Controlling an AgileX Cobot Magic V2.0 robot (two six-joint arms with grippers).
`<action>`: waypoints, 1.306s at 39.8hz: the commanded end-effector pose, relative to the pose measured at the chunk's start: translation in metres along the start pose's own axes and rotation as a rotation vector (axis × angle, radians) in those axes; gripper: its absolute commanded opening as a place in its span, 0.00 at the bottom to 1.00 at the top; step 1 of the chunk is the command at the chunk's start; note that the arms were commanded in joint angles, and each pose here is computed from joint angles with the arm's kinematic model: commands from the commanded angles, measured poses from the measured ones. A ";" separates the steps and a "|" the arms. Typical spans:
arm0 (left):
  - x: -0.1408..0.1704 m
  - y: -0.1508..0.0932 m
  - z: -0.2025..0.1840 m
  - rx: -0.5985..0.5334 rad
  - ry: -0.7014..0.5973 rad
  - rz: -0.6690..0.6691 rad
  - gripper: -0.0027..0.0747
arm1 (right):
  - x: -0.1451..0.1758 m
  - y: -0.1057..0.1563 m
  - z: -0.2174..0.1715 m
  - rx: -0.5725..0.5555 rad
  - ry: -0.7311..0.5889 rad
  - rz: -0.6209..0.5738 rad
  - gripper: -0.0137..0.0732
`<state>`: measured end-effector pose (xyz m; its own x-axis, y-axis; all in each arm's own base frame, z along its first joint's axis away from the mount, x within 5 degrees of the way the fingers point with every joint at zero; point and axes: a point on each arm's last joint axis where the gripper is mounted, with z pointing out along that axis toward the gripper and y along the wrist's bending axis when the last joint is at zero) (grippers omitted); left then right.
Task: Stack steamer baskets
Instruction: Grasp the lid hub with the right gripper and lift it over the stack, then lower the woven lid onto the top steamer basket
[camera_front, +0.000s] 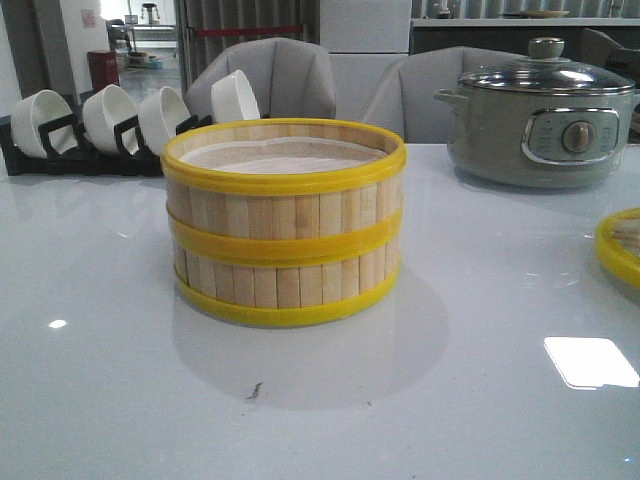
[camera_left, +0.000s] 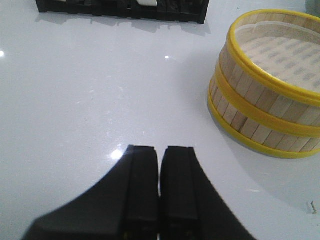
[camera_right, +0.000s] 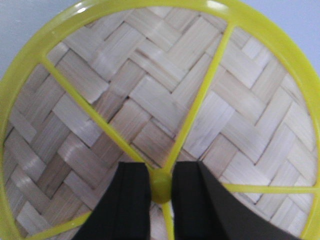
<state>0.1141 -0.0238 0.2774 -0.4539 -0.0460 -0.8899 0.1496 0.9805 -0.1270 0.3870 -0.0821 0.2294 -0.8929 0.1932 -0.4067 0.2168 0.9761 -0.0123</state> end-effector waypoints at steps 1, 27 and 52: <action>-0.017 -0.002 -0.005 0.013 -0.115 -0.002 0.15 | -0.025 0.024 -0.072 -0.044 -0.199 -0.040 0.19; -0.017 -0.002 -0.005 0.013 -0.115 -0.002 0.15 | -0.014 0.266 -0.195 -0.407 -0.365 -0.541 0.19; -0.017 -0.002 -0.005 0.013 -0.115 -0.002 0.15 | -0.001 0.329 -0.171 -0.430 -0.372 -0.650 0.19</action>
<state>0.1141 -0.0238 0.2774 -0.4539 -0.0460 -0.8899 0.1496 0.9805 -0.1270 0.3997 0.2647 0.3341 -0.6866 -0.4416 -0.5775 -0.5339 0.8455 -0.0118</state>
